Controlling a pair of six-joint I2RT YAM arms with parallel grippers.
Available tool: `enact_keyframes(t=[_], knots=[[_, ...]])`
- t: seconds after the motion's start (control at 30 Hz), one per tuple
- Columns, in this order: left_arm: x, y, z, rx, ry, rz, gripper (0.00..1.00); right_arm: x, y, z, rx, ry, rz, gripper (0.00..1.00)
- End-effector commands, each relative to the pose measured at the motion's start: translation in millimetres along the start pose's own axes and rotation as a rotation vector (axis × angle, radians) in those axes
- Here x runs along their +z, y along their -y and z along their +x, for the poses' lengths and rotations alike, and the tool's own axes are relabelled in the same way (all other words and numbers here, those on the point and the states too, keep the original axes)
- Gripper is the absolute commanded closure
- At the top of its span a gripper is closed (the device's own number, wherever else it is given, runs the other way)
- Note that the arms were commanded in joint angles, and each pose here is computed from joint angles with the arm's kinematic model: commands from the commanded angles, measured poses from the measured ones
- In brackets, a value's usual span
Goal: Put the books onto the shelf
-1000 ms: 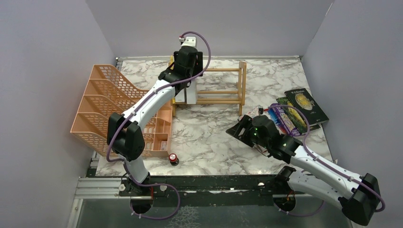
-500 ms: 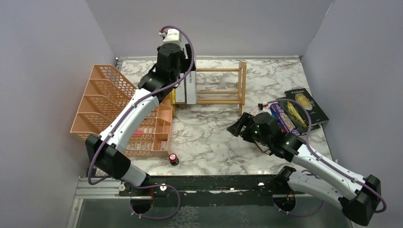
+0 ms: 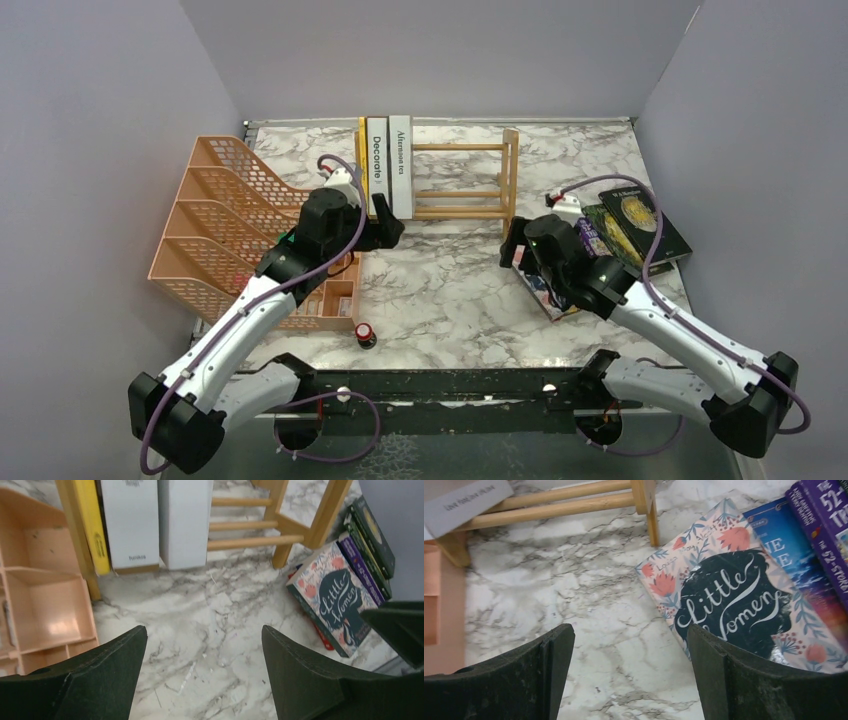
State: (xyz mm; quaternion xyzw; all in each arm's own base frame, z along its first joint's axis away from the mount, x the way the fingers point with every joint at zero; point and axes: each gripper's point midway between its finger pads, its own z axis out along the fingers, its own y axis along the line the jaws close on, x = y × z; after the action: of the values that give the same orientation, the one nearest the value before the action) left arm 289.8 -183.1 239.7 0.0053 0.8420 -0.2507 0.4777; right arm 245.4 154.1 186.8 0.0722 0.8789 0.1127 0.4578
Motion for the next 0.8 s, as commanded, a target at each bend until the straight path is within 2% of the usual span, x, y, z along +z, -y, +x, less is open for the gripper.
enact_keyframes(t=[0.0,0.2,0.33,0.43,0.77], knots=[[-10,16,28,-0.062,-0.07,0.125,0.13,7,23,-11,-0.203,0.006,0.145,0.12],[-6,5,20,-0.003,-0.027,0.074,0.06,32,20,6,-0.373,-0.081,0.166,0.12],[-6,-8,7,0.032,0.026,0.003,0.06,33,41,37,-0.406,-0.263,0.307,0.12],[-8,-18,4,0.046,0.064,-0.043,0.06,33,58,56,-0.436,-0.346,0.397,0.12],[-18,-25,8,0.012,0.094,-0.057,0.05,37,77,65,-0.552,-0.435,0.596,0.13]])
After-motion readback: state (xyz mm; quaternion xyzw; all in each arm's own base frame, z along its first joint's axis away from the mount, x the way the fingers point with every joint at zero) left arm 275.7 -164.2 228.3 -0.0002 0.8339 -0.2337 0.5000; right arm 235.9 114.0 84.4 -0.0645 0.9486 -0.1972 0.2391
